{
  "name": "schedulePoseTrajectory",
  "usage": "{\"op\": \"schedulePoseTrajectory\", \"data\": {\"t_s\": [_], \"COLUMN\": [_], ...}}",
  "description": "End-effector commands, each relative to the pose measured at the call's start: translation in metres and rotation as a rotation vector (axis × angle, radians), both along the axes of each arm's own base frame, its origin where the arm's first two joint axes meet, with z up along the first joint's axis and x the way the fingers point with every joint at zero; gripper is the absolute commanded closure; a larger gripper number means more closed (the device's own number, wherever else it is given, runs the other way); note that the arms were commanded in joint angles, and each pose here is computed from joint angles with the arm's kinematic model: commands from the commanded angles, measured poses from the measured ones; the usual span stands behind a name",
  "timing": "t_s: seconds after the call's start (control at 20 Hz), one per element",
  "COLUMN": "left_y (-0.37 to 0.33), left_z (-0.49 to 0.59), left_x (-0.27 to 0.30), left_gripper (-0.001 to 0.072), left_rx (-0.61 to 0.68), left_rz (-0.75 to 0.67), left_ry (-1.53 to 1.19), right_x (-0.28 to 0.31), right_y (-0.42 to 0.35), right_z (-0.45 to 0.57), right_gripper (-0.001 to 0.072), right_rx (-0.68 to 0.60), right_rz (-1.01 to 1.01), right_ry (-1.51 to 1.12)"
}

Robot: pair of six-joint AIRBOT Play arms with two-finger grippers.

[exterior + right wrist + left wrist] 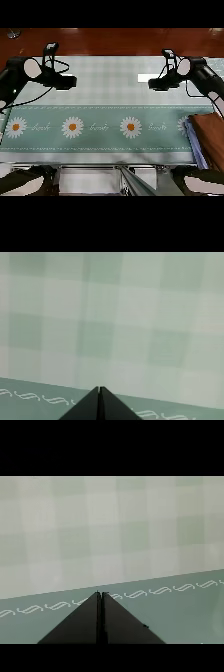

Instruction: Fold the shirts.

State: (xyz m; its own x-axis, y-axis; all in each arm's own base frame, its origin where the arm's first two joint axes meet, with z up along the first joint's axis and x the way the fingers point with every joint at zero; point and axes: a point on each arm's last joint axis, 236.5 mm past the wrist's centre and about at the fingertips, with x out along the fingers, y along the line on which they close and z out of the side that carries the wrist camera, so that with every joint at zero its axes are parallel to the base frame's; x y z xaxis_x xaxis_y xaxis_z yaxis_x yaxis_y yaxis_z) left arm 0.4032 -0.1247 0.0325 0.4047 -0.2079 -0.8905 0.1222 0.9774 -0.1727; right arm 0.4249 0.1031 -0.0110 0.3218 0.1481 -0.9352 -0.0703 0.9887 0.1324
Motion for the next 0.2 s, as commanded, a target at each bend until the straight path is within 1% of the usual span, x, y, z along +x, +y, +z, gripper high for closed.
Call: {"op": "schedulePoseTrajectory", "data": {"t_s": [0.0, 0.15], "left_y": [0.0004, 0.0004], "left_z": [-0.0011, -0.0013], "left_x": [0.0009, 0.0009], "left_gripper": [0.0689, 0.0689], "left_rx": [0.003, 0.003], "left_rz": [0.001, 0.001], "left_ry": [0.000, 0.000], "right_x": [0.0001, 0.0001], "right_y": [-0.0010, -0.0010], "right_z": [-0.0009, -0.0009], "right_gripper": [0.0688, 0.0688], "right_rx": [-0.007, -0.007], "right_rz": [-0.002, -0.002], "right_ry": [0.000, 0.000]}}
